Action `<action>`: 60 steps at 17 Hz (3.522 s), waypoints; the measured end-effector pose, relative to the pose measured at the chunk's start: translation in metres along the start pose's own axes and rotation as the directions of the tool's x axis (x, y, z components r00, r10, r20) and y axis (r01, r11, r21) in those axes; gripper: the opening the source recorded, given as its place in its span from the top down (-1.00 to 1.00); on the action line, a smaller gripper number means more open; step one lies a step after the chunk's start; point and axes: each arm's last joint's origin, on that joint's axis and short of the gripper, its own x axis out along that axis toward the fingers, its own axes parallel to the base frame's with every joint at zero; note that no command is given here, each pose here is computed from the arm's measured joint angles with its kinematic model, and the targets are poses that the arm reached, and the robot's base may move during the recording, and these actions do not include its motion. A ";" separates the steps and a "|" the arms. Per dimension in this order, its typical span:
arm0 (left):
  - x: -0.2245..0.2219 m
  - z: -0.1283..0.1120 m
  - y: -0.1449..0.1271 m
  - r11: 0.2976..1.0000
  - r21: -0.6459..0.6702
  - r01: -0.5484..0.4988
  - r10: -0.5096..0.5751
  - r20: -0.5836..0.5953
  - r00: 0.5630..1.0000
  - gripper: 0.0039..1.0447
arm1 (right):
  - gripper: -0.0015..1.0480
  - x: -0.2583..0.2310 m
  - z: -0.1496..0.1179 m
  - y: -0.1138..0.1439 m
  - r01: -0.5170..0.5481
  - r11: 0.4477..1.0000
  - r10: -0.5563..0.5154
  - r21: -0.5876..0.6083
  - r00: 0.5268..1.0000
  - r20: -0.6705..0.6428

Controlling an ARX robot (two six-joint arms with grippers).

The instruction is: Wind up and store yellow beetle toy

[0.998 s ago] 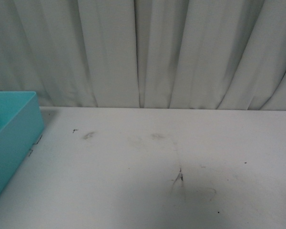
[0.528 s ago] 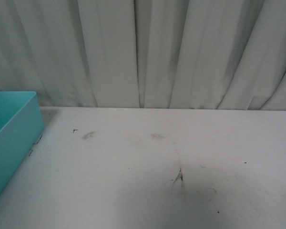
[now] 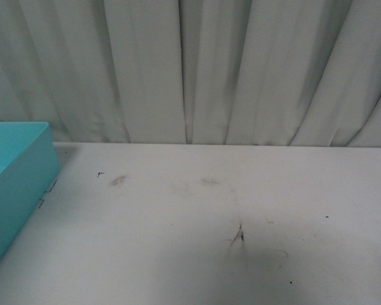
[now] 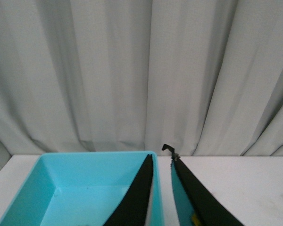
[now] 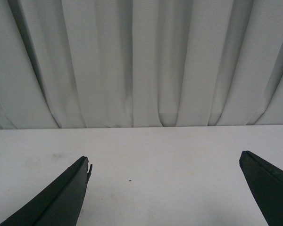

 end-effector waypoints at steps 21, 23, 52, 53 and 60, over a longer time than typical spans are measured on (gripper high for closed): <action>-0.079 -0.054 -0.046 1.000 -0.013 0.002 -0.002 0.024 1.000 0.97 | -0.87 0.000 0.000 0.000 0.000 1.000 0.000 0.000 1.000 0.000; -0.082 -0.054 -0.046 1.000 -0.013 0.002 -0.002 0.024 1.000 0.97 | -0.87 0.000 0.000 0.000 0.000 1.000 0.000 0.000 1.000 0.000; -0.099 -0.058 -0.046 1.000 -0.013 0.003 -0.003 0.015 1.000 -0.88 | -0.87 0.000 0.000 0.000 0.000 1.000 0.000 0.000 1.000 0.000; -0.100 -0.058 -0.046 1.000 -0.013 0.002 -0.002 0.017 1.000 -0.88 | -0.87 0.000 0.000 0.000 0.000 1.000 0.000 0.000 1.000 0.001; -0.100 -0.058 -0.046 1.000 -0.013 0.004 -0.003 0.018 1.000 -0.88 | -0.87 0.000 0.000 0.000 0.001 1.000 -0.001 0.000 1.000 0.004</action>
